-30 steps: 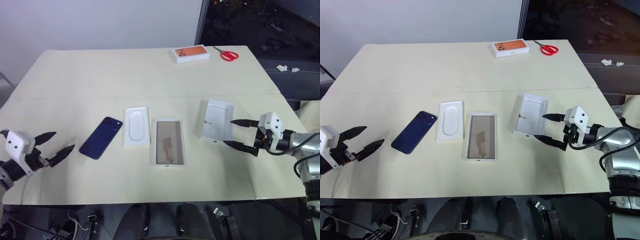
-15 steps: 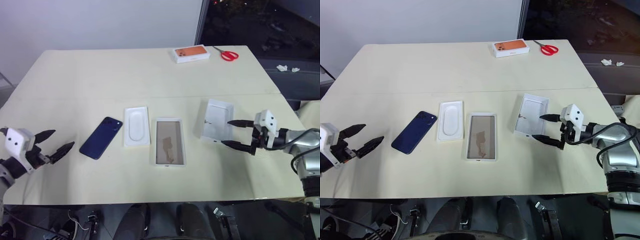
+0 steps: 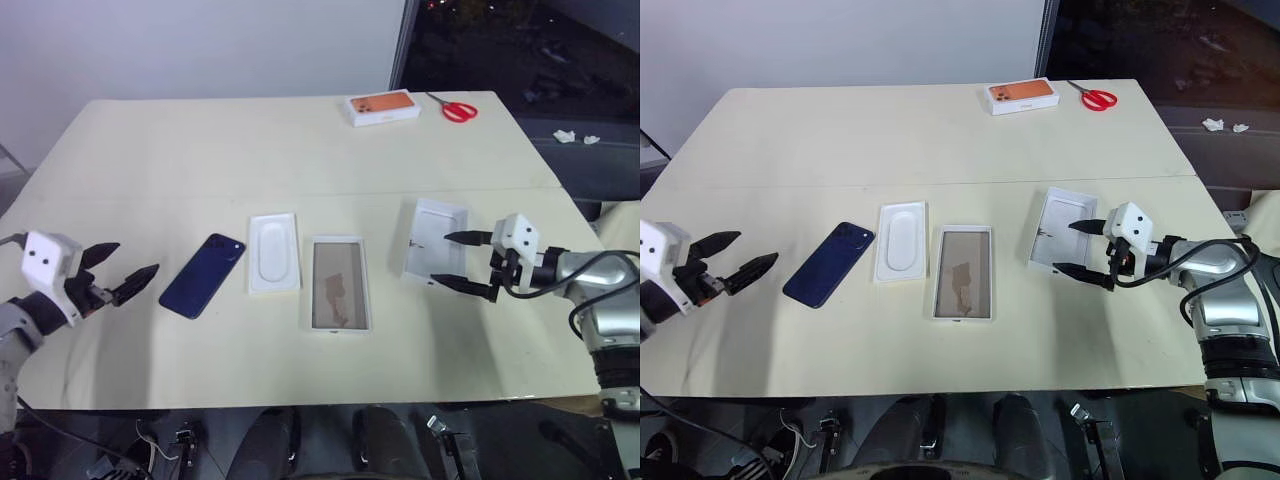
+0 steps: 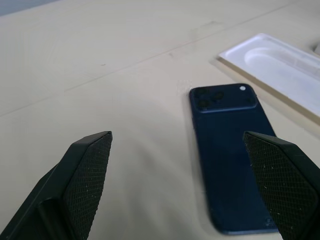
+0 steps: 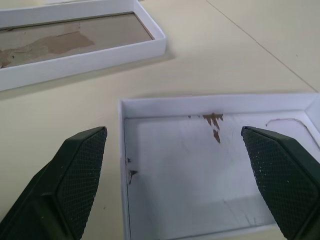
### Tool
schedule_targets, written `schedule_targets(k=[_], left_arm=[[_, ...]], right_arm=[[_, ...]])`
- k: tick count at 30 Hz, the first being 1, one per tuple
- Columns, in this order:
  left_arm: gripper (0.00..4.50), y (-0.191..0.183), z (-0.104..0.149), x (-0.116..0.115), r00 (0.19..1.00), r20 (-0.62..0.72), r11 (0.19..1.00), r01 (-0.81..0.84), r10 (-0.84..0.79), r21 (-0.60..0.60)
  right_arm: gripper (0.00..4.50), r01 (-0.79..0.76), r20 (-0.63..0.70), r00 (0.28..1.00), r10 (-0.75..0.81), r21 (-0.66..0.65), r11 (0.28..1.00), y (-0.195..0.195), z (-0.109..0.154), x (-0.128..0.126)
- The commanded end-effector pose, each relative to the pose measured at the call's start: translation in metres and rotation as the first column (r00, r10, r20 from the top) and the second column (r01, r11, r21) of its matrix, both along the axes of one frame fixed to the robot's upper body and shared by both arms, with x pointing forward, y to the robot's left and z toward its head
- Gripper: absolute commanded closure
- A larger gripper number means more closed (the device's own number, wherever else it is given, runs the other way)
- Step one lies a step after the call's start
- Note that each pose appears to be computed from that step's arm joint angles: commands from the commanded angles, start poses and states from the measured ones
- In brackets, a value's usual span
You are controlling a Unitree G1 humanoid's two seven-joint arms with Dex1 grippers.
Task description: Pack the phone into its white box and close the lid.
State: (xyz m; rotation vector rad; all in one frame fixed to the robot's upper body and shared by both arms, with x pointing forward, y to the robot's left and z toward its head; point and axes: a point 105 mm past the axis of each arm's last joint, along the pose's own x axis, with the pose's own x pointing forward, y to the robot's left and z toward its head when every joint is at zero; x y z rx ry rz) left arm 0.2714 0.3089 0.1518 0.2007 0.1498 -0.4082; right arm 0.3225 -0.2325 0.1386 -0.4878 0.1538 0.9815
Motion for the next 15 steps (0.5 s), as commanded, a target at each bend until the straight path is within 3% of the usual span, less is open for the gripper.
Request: schedule_targets(k=[1, 5, 10, 15], left_arm=[[0.10, -0.025, 0.002, 0.005, 0.998, -0.049, 0.998, 0.047, -0.050, -0.052], [0.10, -0.056, -0.007, 0.024, 0.988, -0.142, 0.960, 0.025, -0.067, -0.279], [0.10, -0.084, -0.012, 0.047, 0.980, -0.195, 0.936, -0.024, -0.048, -0.351], [0.10, -0.110, -0.018, 0.055, 0.955, -0.278, 0.855, -0.057, -0.105, -0.515]], right_arm=[[0.00, -0.052, 0.135, 0.989, 0.059, -0.053, 0.997, 0.020, 0.029, 0.006], [0.00, -0.152, 0.158, 0.974, 0.159, -0.060, 0.987, 0.058, 0.039, 0.006], [0.00, -0.196, 0.151, 0.968, 0.200, -0.037, 0.980, 0.087, 0.039, 0.011], [0.00, -0.186, 0.174, 0.966, 0.190, -0.039, 0.982, 0.091, 0.037, 0.018]])
